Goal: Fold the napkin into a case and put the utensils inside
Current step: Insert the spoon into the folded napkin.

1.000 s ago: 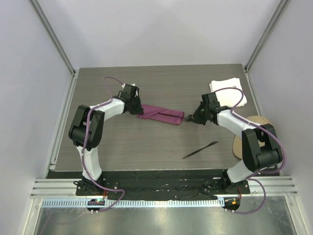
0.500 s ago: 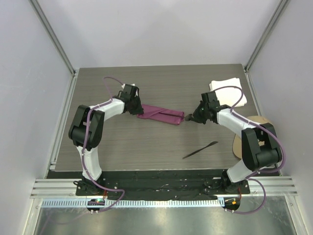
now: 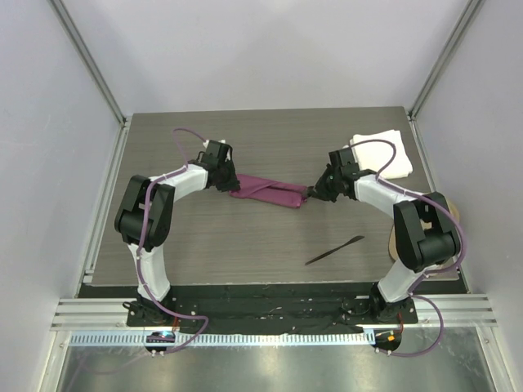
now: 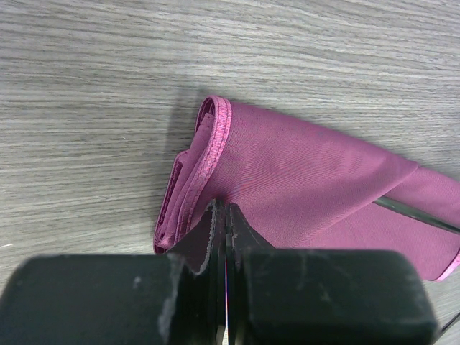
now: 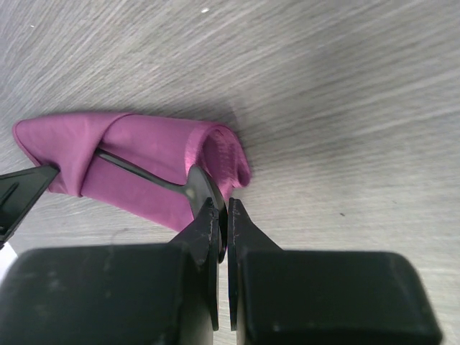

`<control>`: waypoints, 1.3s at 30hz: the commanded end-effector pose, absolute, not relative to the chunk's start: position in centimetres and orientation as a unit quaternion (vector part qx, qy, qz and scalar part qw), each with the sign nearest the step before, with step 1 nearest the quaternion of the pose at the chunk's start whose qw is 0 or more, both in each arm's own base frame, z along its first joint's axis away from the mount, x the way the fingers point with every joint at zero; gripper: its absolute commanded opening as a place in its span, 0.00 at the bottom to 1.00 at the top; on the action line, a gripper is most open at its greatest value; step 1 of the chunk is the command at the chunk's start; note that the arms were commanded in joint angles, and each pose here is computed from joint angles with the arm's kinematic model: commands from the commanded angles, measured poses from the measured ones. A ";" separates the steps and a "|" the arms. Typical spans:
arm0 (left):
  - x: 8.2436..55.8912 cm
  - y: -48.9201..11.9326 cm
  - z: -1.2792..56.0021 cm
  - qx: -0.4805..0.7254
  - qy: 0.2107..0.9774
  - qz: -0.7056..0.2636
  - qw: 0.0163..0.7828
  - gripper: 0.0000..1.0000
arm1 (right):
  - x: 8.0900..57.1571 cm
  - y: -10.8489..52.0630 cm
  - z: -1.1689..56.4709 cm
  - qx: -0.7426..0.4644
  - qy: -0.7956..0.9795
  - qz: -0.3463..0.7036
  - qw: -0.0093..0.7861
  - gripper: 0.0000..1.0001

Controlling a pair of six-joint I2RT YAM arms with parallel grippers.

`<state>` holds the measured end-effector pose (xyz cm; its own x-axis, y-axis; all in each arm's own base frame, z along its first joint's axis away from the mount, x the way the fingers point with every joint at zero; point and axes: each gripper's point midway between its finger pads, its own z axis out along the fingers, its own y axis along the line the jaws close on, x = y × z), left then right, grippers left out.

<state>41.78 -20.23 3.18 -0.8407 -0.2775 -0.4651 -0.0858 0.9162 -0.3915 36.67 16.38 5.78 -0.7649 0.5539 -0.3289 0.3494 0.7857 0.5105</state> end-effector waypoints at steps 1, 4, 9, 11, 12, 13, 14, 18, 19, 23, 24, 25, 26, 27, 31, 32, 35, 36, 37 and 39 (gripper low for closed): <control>41.6 -20.2 2.8 -0.092 0.944 -0.176 0.263 0.00 | 39.3 18.5 7.8 0.232 0.898 0.261 0.268 0.01; 41.6 -20.2 2.8 -0.091 0.944 -0.175 0.264 0.00 | 39.8 18.9 7.2 0.229 0.896 0.270 0.267 0.01; 41.6 -20.1 2.9 -0.089 0.945 -0.171 0.264 0.00 | 40.6 19.5 6.5 0.215 0.897 0.277 0.268 0.01; 41.6 -20.1 2.8 -0.088 0.945 -0.170 0.264 0.00 | 40.8 19.7 6.3 0.213 0.898 0.278 0.266 0.01; 41.7 -20.1 2.9 -0.089 0.945 -0.171 0.265 0.00 | 41.0 20.0 6.3 0.208 0.897 0.286 0.264 0.01; 41.6 -20.0 2.8 -0.088 0.945 -0.170 0.264 0.00 | 41.2 20.1 6.5 0.204 0.897 0.290 0.265 0.01; 41.6 -20.0 2.9 -0.087 0.946 -0.168 0.264 0.00 | 41.1 20.3 6.5 0.199 0.898 0.291 0.265 0.01; 41.6 -19.8 2.9 -0.086 0.946 -0.164 0.266 0.00 | 41.0 20.1 7.2 0.183 0.900 0.281 0.278 0.01; 41.7 -19.9 3.0 -0.085 0.946 -0.165 0.267 0.00 | 41.1 19.8 7.5 0.173 0.901 0.276 0.287 0.02; 41.6 -19.9 2.9 -0.085 0.946 -0.166 0.264 0.00 | 41.4 19.0 6.8 0.144 0.913 0.243 0.293 0.25; 41.6 -19.9 2.7 -0.085 0.947 -0.166 0.263 0.00 | 41.3 19.0 6.7 0.139 0.916 0.241 0.288 0.33; 41.5 -19.9 2.6 -0.085 0.947 -0.165 0.262 0.00 | 41.2 18.9 6.6 0.137 0.918 0.240 0.284 0.35; 41.6 -19.9 2.7 -0.085 0.947 -0.166 0.262 0.00 | 41.1 19.0 6.7 0.131 0.919 0.239 0.283 0.37; 41.6 -19.9 2.6 -0.084 0.947 -0.166 0.261 0.00 | 40.9 18.9 6.7 0.129 0.921 0.237 0.282 0.39; 41.6 -20.0 2.6 -0.085 0.947 -0.168 0.261 0.00 | 40.5 18.5 7.0 0.110 0.926 0.225 0.283 0.35; 41.6 -20.0 2.6 -0.085 0.947 -0.168 0.261 0.00 | 40.4 18.5 6.9 0.107 0.927 0.225 0.281 0.31; 41.5 -20.0 2.6 -0.086 0.947 -0.168 0.259 0.00 | 40.3 18.6 6.4 0.100 0.930 0.225 0.272 0.21; 41.3 -20.1 2.6 -0.084 0.947 -0.170 0.258 0.00 | 40.4 18.6 6.1 0.100 0.931 0.223 0.270 0.14; 41.3 -20.2 2.8 -0.081 0.947 -0.172 0.260 0.00 | 40.5 18.6 5.9 0.098 0.932 0.222 0.270 0.11; 41.4 -20.4 3.9 -0.072 0.944 -0.177 0.270 0.00 | 40.8 18.7 5.8 0.092 0.932 0.221 0.271 0.01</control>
